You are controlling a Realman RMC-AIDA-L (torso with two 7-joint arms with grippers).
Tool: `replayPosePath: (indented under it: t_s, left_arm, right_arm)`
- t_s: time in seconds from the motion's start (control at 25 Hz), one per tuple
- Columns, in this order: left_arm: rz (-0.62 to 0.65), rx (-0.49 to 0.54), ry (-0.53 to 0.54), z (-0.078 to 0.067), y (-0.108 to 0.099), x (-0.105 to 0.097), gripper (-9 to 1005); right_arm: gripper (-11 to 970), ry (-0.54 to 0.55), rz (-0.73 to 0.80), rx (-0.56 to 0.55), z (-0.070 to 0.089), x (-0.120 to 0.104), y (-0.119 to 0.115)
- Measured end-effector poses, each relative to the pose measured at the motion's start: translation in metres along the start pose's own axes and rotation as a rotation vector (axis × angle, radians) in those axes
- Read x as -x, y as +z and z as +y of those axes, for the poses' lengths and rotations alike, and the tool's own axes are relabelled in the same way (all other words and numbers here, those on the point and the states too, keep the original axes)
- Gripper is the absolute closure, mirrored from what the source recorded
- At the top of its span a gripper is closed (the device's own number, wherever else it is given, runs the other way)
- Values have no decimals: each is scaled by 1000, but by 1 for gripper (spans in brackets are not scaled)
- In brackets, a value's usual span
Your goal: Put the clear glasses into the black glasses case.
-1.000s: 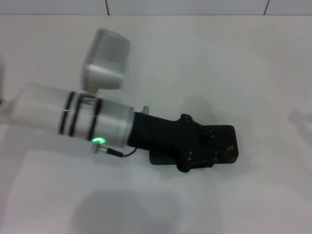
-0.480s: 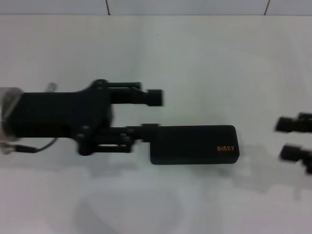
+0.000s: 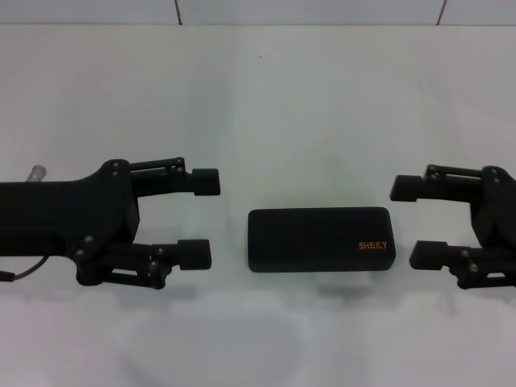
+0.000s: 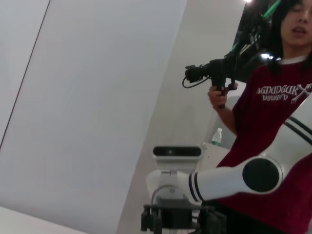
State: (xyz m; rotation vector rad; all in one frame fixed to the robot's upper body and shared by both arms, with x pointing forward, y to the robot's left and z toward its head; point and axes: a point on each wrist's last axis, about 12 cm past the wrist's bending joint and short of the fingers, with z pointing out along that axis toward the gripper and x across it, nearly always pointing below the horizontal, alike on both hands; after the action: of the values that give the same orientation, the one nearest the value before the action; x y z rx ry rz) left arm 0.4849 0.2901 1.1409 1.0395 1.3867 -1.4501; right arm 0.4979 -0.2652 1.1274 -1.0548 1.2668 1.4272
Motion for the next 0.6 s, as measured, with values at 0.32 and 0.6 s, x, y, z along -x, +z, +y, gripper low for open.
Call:
replayPosePath:
  t_s: [0.32, 0.6]
  left_arm:
    - [12, 0, 4, 2, 1, -12, 151]
    - [10, 10, 11, 0, -1, -18, 151]
  right_arm:
    - [236, 39, 18, 39, -11, -3, 20]
    - [226, 36, 14, 31, -12, -4, 23]
